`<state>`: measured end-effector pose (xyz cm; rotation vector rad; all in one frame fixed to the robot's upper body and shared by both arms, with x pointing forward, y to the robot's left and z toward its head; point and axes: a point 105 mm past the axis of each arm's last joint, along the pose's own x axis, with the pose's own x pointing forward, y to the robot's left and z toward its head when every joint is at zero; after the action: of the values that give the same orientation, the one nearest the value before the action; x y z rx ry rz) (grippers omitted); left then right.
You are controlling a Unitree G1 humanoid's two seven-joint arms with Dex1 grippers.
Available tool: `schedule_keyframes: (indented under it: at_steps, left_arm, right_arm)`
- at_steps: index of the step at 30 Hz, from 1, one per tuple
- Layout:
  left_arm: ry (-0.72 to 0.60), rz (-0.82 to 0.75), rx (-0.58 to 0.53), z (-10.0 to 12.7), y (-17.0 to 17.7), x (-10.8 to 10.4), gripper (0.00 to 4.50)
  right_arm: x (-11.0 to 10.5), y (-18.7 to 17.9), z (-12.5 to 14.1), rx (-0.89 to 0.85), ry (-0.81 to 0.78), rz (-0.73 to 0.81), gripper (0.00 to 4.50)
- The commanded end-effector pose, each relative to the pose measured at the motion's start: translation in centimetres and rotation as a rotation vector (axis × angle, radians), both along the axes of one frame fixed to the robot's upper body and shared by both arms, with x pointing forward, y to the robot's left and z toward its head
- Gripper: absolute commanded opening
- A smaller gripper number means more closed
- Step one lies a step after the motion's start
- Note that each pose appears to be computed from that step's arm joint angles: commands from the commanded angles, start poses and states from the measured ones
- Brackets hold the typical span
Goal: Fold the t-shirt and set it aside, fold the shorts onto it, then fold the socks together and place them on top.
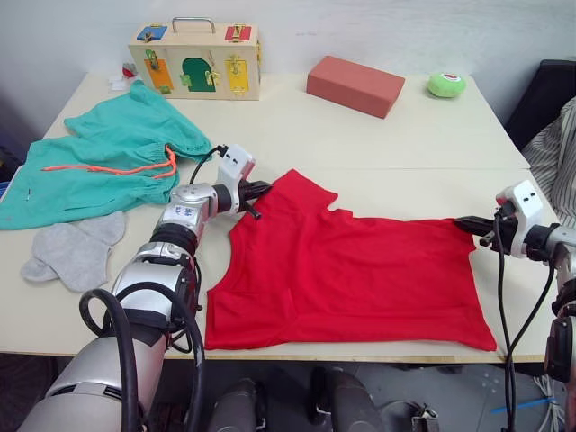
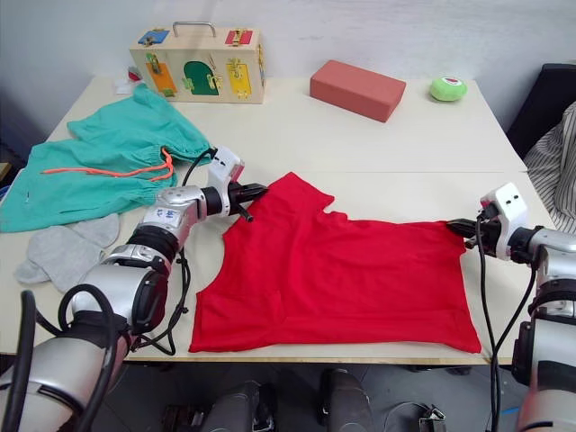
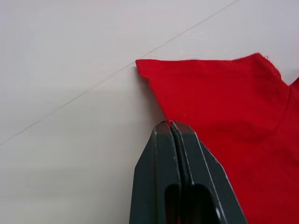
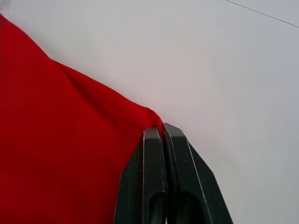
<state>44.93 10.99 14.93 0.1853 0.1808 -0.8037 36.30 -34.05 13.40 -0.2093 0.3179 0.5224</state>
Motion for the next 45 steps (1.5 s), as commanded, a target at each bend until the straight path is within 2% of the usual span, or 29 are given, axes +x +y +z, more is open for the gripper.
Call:
schedule_keyframes:
  at_steps: [1,11,20,25,31,38,45]
  left_arm:
    - [-0.085,0.004,-0.009,1.8,0.4,0.3,0.0]
    - [-0.132,-0.002,-0.082,2.1,1.4,-0.2,0.0]
    - [-0.173,-0.002,-0.146,2.4,2.9,-1.0,0.0]
    - [-0.171,-0.024,-0.163,1.9,3.5,-1.8,0.0]
    - [-0.158,-0.047,-0.125,0.7,4.0,-2.8,0.0]
    - [-0.151,-0.097,-0.033,-1.6,4.5,-4.8,0.0]
    - [-0.095,-0.133,0.034,-3.1,4.8,-6.3,0.0]
  right_arm:
    - [-0.1,-0.6,2.6,0.01,-0.114,0.003,0.02]
    - [-0.6,-0.7,3.6,0.049,-0.212,0.0,0.02]
    - [-2.5,-1.0,3.5,0.072,-0.262,0.01,0.02]
    - [-3.8,-1.3,2.3,0.085,-0.257,-0.016,0.02]
    - [-4.8,-0.9,0.8,0.099,-0.233,-0.026,0.02]
    - [-6.4,-0.5,-2.5,0.081,-0.153,-0.034,0.02]
    - [-6.4,-0.1,-4.2,0.044,-0.116,-0.041,0.02]
